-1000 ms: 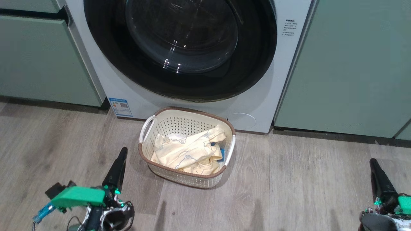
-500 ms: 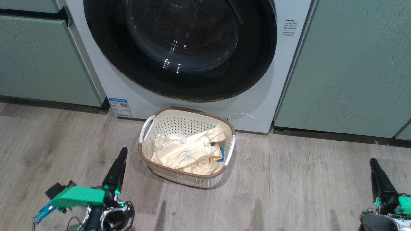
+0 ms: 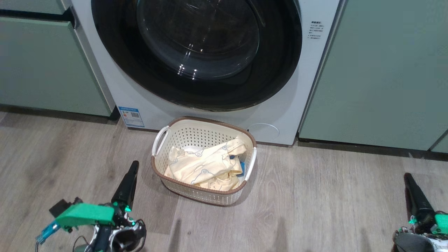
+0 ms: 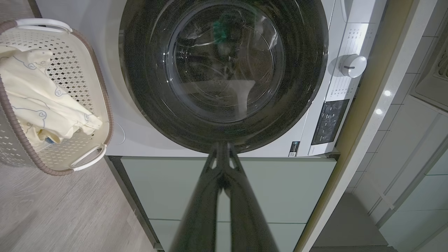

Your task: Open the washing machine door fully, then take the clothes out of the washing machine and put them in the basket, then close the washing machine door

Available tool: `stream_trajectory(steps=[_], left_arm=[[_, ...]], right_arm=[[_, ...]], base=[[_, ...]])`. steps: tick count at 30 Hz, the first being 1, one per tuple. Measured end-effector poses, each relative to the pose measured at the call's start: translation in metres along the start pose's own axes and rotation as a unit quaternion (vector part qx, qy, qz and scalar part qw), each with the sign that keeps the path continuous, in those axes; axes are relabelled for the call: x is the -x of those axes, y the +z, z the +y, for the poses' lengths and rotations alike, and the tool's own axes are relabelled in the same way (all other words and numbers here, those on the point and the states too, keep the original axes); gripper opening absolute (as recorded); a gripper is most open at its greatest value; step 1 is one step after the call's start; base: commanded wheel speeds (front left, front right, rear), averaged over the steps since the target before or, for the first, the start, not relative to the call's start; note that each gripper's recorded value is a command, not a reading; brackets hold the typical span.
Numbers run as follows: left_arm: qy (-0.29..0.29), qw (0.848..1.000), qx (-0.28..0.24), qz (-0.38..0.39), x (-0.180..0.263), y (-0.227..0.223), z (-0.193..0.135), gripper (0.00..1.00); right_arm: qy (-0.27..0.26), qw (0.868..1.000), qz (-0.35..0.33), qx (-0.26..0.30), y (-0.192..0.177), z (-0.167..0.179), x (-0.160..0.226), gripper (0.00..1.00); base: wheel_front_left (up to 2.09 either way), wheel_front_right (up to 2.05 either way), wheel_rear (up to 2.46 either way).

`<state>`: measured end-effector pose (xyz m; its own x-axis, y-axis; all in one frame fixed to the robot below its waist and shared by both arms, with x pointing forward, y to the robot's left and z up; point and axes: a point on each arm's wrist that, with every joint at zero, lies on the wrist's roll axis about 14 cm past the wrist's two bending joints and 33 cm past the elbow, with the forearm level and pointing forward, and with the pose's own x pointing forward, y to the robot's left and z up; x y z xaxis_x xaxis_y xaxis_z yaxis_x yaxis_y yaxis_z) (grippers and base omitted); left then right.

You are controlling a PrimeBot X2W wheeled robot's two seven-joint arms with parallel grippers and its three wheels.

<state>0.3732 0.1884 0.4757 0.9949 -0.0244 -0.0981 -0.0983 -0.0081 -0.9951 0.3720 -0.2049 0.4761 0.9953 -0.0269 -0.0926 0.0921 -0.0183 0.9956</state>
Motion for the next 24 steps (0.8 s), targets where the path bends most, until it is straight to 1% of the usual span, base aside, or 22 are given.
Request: stream_trajectory(steps=[24], left_arm=[[0.0, 1.0, 0.001, 0.003, 0.0, -0.001, 0.0, 0.0]], right_arm=[[0.0, 1.0, -0.004, 0.0, 0.0028, 0.0, 0.0002, 0.0]], base=[[0.0, 0.0, 0.0]])
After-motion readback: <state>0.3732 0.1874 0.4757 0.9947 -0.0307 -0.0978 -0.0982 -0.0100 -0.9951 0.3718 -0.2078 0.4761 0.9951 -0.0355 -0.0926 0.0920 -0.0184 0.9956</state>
